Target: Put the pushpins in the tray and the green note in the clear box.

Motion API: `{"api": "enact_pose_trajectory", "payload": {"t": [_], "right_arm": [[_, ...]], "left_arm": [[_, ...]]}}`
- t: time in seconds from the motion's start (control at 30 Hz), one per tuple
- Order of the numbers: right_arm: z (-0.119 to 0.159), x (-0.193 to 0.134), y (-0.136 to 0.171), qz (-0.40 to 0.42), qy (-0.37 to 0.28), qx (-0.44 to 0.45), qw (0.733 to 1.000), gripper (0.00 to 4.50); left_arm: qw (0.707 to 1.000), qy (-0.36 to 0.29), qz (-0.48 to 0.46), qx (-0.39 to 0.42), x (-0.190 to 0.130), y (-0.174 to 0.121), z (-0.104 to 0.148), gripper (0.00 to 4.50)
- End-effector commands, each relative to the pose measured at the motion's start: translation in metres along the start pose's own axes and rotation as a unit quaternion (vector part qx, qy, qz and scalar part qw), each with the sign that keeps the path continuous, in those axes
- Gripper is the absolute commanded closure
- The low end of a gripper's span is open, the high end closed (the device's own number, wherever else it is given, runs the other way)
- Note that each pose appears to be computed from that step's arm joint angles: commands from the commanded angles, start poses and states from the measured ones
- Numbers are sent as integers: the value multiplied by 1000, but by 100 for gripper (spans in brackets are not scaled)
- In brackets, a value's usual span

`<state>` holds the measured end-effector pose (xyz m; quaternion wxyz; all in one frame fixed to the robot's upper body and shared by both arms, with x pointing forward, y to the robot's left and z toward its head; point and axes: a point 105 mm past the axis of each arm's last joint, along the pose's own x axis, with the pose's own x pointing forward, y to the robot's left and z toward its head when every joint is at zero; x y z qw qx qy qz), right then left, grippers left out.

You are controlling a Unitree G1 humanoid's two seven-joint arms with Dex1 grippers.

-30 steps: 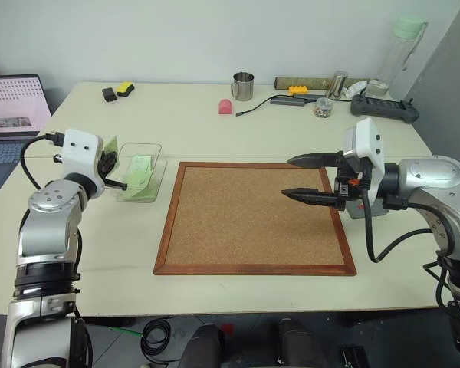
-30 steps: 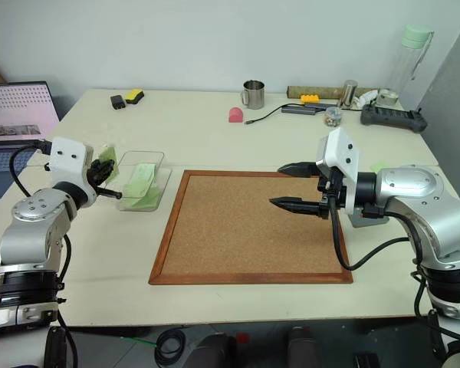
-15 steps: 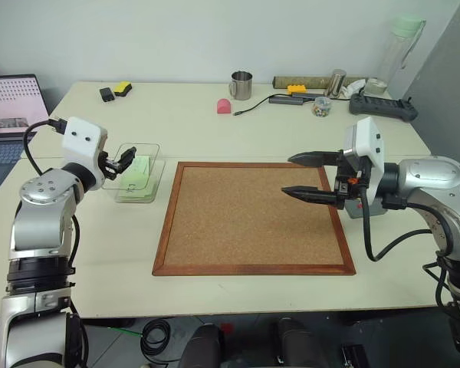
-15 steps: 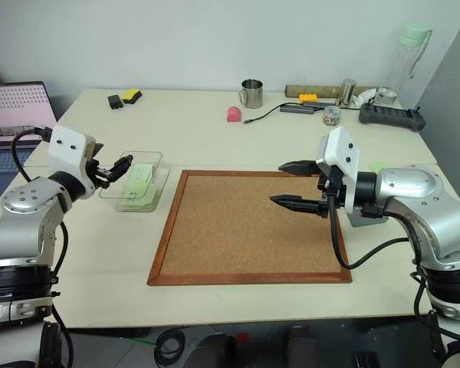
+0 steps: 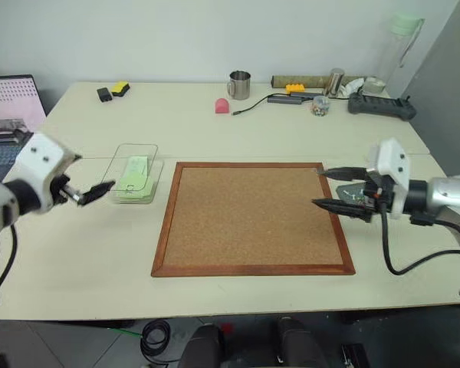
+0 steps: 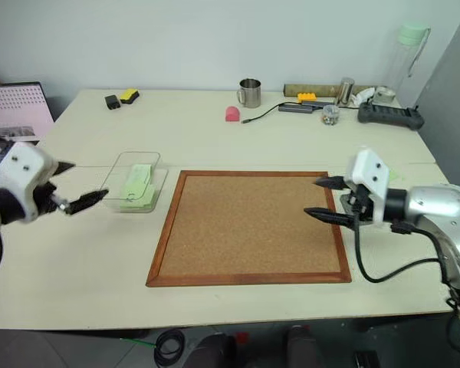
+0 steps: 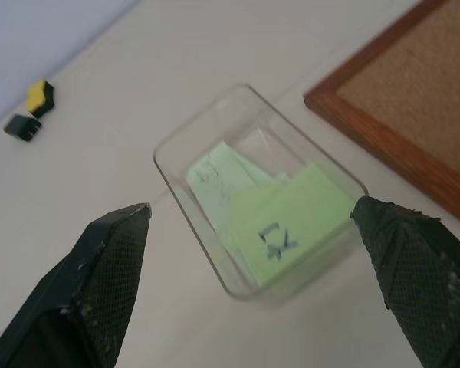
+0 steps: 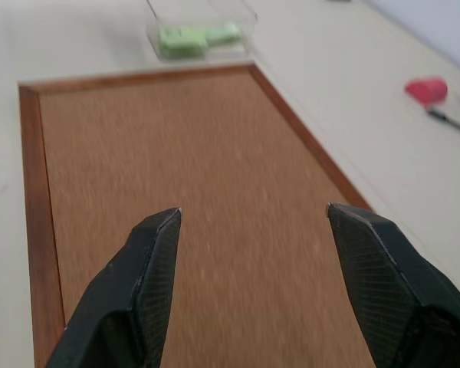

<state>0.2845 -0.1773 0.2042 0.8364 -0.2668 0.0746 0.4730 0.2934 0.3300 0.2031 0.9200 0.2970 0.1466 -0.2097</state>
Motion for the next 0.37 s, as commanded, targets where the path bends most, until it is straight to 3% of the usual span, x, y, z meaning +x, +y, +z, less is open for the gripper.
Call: {"api": "enact_pose_trajectory", "payload": {"t": [0.03, 0.2, 0.37], "right_arm": [[1, -25, -12, -30, 19, -23, 999, 136], [-15, -58, -23, -61, 55, -3, 997, 136], [-20, -72, -27, -83, 58, 8, 995, 136]], "left_arm": [[999, 11, -13, 38, -27, 7, 2, 3], [998, 48, -34, 18, -44, 4, -22, 3], [998, 45, -41, 14, -44, 1, -29, 3]]}}
